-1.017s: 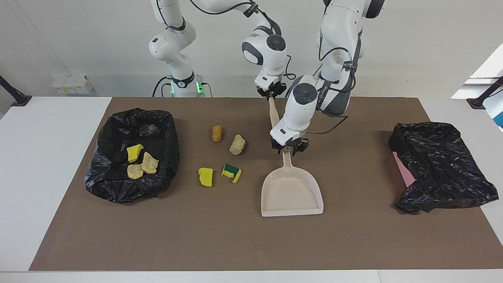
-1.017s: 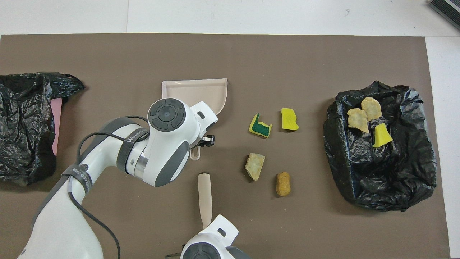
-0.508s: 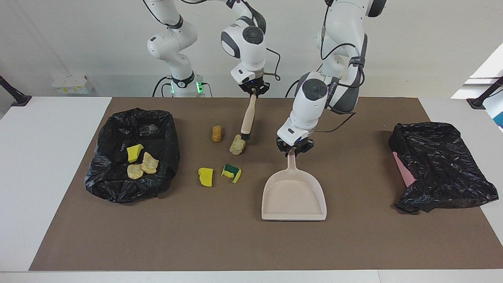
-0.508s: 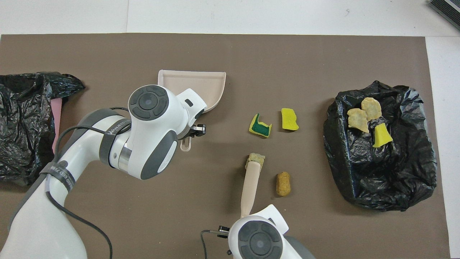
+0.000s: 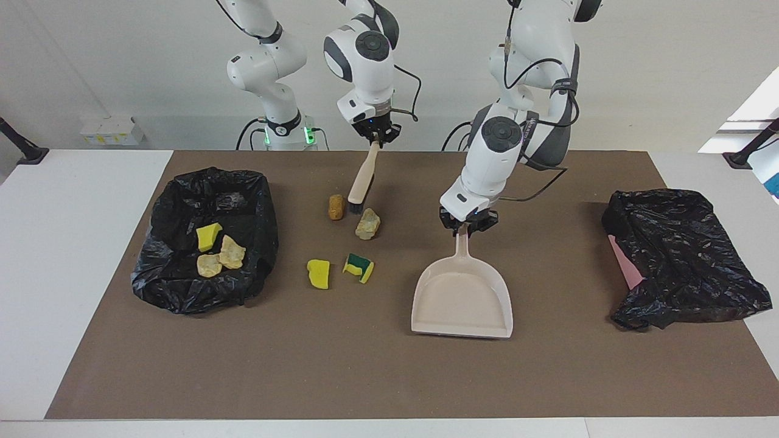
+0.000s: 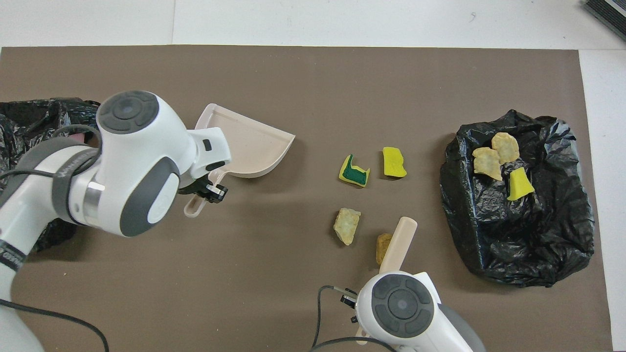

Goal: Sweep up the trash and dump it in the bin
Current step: 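Sweep the tan chunks into the dustpan with the right gripper's brush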

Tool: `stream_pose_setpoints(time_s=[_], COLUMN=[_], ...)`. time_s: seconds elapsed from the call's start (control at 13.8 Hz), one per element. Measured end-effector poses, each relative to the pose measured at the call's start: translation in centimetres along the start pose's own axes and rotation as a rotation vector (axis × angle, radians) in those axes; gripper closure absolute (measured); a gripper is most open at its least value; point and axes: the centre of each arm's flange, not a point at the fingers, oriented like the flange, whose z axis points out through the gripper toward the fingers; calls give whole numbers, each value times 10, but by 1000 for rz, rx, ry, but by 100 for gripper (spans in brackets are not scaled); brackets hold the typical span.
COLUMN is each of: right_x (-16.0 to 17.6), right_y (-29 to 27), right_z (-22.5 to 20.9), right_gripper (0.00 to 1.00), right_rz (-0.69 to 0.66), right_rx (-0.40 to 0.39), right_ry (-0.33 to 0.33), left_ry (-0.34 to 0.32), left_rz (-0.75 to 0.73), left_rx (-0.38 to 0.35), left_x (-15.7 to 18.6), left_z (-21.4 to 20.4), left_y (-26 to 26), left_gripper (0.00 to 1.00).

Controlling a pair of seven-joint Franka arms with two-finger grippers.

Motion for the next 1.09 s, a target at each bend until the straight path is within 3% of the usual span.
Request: stream_pose_setpoints(time_s=[0.36, 0.65, 0.8, 1.09], right_x=[9, 22, 31, 43], right_y=[12, 6, 0, -24], right_z=[29, 45, 53, 57], right_gripper=[74, 74, 74, 74], right_rz=[44, 93, 129, 151], right_rx=[-28, 37, 68, 107], right_ry=[-26, -44, -70, -90], left_ry=[20, 5, -38, -26], left_rz=[416, 681, 793, 973], left_rx=[-15, -9, 39, 105], left_x=[-27, -30, -33, -40], left_z=[-9, -4, -1, 23], left_y=[-77, -80, -78, -45], left_gripper=[68, 68, 68, 68])
